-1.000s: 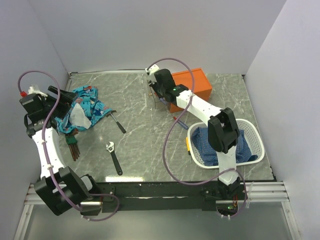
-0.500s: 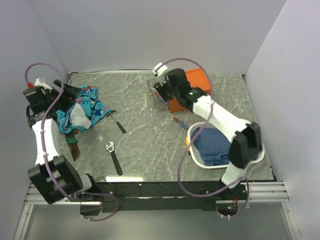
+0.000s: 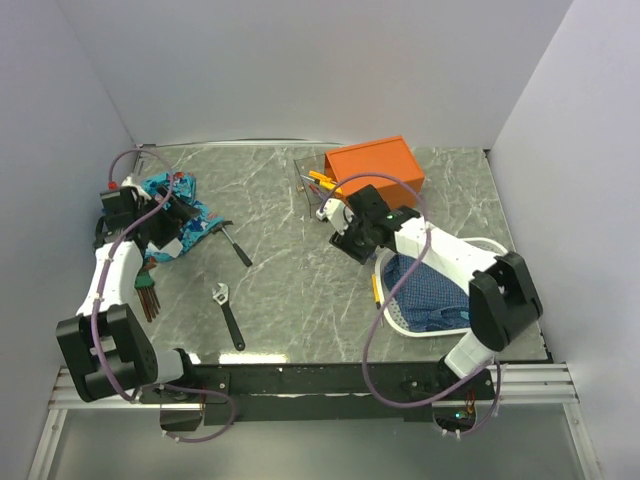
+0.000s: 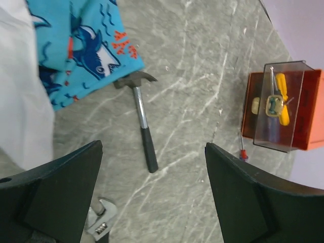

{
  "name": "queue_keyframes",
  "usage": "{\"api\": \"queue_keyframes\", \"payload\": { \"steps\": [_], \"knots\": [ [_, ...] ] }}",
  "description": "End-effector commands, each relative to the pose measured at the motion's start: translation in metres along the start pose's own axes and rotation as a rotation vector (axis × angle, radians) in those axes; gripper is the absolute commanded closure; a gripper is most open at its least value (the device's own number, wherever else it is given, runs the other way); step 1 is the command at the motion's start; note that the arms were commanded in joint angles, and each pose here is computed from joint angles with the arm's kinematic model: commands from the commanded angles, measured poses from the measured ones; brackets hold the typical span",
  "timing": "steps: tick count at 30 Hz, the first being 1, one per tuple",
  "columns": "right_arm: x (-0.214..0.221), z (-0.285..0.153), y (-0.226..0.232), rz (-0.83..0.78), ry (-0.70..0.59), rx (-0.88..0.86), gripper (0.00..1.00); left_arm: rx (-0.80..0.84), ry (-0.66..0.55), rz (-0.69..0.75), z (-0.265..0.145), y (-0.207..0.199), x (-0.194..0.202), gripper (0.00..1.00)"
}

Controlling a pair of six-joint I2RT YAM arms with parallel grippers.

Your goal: Sort the tools into containers

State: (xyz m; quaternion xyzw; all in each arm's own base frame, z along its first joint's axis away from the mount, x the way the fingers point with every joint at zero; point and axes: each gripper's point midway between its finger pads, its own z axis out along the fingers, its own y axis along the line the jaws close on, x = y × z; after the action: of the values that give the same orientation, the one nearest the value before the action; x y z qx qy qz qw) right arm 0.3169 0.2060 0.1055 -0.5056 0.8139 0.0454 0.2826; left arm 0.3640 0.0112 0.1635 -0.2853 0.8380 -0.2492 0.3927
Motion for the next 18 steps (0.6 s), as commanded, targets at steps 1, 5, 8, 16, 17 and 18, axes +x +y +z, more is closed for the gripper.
{"api": "queue_keyframes", "payload": {
  "steps": [1,5,8,16,17,18],
  "knots": [
    [0.001,0.021,-0.020,0.076,0.042,0.068,0.44,0.026,-0.098,0.087,-0.016,-0.016,-0.031,0.12],
    [0.006,0.041,-0.032,0.060,0.068,0.124,0.46,0.050,-0.108,0.058,-0.014,-0.017,-0.029,0.12],
    [0.020,0.049,-0.038,0.027,0.112,0.165,0.46,0.075,-0.148,0.047,-0.022,-0.019,-0.036,0.12],
    [0.031,0.043,-0.047,0.043,0.129,0.219,0.46,0.053,-0.204,0.064,-0.031,-0.010,-0.053,0.12],
    [0.033,0.043,-0.048,0.040,0.135,0.226,0.46,0.051,-0.211,0.066,-0.032,-0.008,-0.054,0.12],
    [0.036,0.044,-0.049,0.041,0.146,0.233,0.46,0.053,-0.213,0.063,-0.032,-0.007,-0.054,0.12]
  ]
}}
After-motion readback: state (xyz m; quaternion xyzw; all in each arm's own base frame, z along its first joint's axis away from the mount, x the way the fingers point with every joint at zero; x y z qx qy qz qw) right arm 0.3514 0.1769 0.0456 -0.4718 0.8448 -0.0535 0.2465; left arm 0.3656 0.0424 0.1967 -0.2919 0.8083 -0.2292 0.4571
